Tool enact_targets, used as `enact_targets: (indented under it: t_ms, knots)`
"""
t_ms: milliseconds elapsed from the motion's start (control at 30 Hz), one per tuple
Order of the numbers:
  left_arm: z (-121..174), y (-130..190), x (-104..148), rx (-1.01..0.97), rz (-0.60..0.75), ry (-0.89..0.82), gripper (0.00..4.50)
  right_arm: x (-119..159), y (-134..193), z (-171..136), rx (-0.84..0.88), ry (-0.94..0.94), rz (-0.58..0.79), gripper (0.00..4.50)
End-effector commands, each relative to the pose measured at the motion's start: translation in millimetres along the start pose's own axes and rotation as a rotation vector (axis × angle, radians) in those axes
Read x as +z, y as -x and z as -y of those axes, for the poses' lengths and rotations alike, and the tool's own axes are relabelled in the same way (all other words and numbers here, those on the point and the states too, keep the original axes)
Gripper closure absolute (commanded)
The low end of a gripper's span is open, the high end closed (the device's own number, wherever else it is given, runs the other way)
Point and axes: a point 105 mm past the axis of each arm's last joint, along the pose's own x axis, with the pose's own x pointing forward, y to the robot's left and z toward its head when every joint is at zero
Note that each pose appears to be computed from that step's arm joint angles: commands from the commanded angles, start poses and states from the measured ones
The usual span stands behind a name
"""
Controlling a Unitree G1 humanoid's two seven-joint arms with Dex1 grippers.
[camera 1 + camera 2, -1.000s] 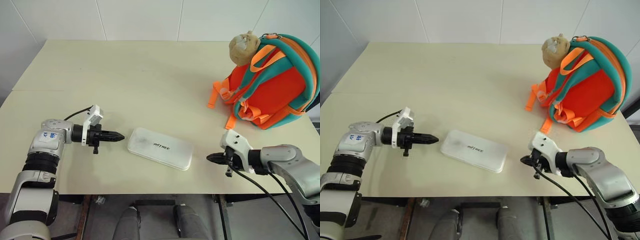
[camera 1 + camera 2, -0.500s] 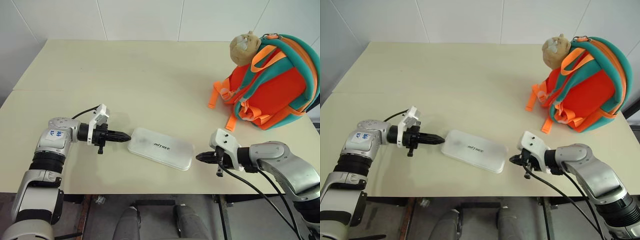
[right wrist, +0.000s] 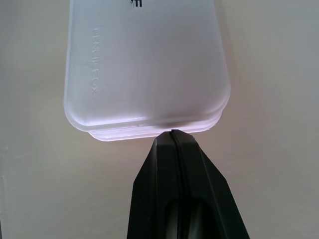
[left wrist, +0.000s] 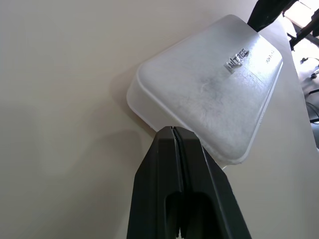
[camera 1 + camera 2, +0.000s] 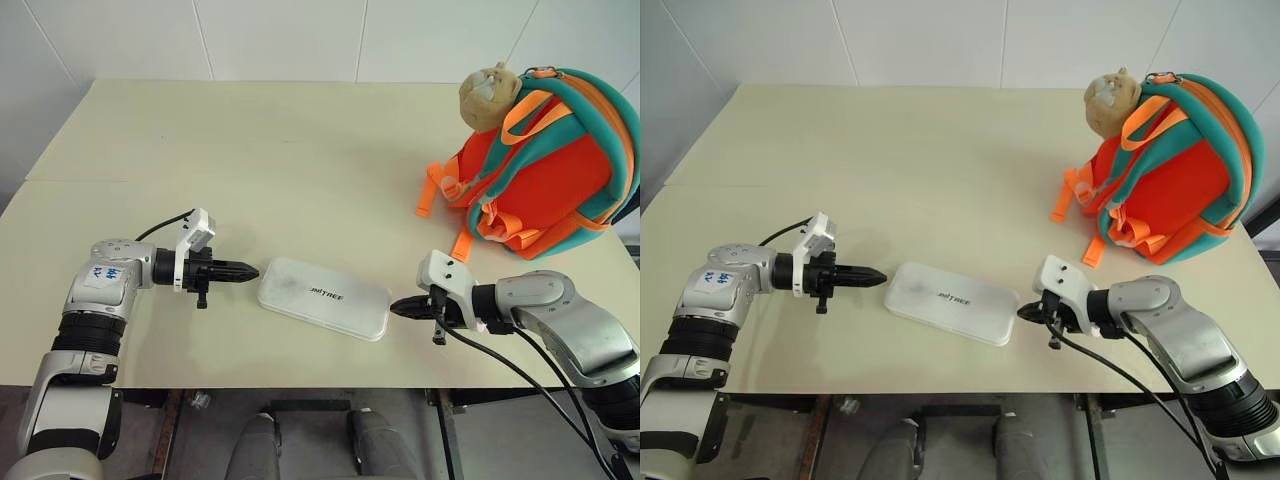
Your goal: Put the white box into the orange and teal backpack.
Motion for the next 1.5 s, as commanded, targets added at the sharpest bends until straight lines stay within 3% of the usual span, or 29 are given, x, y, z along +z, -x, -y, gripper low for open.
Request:
enact_targets:
  t_ms: [33, 467, 933, 1167, 1433, 1500]
  knots:
    - [2, -4, 4, -0.008, 0.028, -0.017, 4.49, 4, 0, -2, 0.01, 0.03, 0.008, 4.5]
    - [9, -23, -1, -0.083, -0.001, -0.002, 4.49, 13, -2, 2, 0.013, 0.059, 0.031, 4.5]
    - [43, -10, -9, -0.126, -0.091, -0.003, 4.49, 21, -5, 7, 0.075, 0.16, 0.044, 4.5]
    - [40, -5, -11, -0.056, -0.084, 0.009, 4.49, 16, -4, 15, 0.035, 0.14, 0.021, 4.5]
    - [18, 13, 5, 0.12, -0.007, 0.012, 4.49, 5, 24, 40, -0.098, 0.13, -0.043, 4.5]
    - [12, 20, 8, 0.161, -0.01, 0.074, 4.1, 4, 35, 49, -0.15, 0.14, -0.058, 4.13]
